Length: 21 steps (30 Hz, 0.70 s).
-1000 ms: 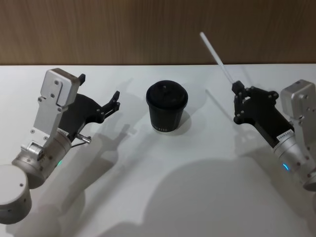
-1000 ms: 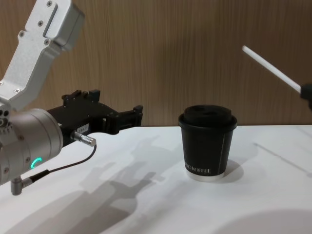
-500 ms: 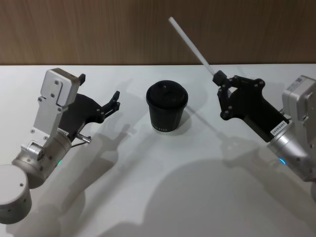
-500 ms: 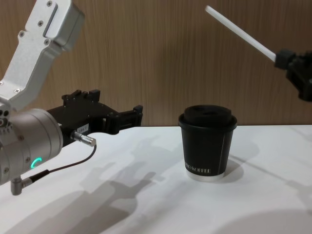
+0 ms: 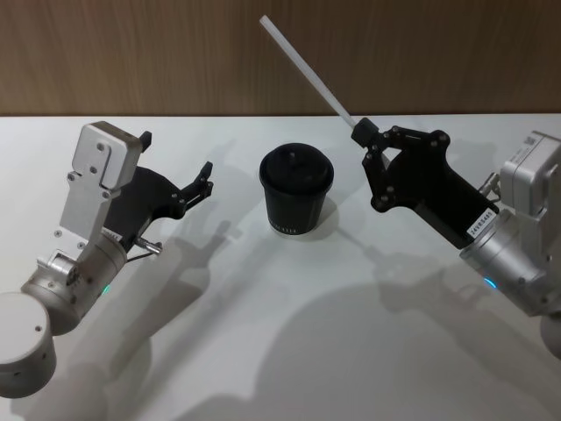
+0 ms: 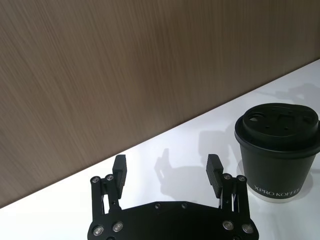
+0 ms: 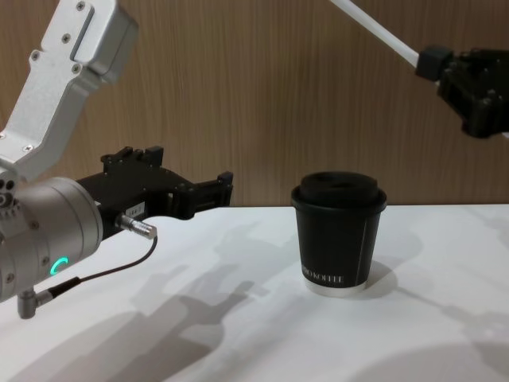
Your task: Pick up the straw with one hand, pass it to the other hand, and insert it into the cup.
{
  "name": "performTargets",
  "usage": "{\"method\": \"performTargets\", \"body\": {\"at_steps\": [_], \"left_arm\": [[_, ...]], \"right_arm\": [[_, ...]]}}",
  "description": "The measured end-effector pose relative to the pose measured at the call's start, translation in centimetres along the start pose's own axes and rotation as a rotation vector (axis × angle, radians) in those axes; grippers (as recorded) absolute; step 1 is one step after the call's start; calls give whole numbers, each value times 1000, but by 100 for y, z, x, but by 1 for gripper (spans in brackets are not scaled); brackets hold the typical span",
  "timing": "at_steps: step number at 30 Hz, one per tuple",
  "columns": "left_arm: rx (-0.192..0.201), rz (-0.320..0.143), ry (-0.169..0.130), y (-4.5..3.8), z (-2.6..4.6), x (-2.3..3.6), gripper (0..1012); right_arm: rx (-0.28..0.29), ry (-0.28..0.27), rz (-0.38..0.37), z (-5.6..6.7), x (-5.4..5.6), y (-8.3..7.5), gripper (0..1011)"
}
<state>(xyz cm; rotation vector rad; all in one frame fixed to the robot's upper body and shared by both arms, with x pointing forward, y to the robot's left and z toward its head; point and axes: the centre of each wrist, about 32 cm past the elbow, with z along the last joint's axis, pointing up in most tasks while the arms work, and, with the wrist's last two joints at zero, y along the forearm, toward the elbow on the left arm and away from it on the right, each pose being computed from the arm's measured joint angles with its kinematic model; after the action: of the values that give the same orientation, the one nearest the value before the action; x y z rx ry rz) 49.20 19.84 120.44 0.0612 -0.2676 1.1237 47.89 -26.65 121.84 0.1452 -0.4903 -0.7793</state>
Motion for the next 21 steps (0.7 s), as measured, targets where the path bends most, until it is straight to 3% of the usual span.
{"method": "performTargets", "body": {"at_steps": [9, 16, 21], "left_arm": [[-4, -14, 6, 16, 13, 18, 1003], [-17, -63, 51, 65, 62, 95, 1003], [-21, -118, 116, 116, 113, 177, 1003]], "right_arm": [[27, 4, 23, 25, -12, 36, 10], [37, 6, 32, 33, -18, 48, 10], [40, 7, 35, 36, -21, 54, 10]]}}
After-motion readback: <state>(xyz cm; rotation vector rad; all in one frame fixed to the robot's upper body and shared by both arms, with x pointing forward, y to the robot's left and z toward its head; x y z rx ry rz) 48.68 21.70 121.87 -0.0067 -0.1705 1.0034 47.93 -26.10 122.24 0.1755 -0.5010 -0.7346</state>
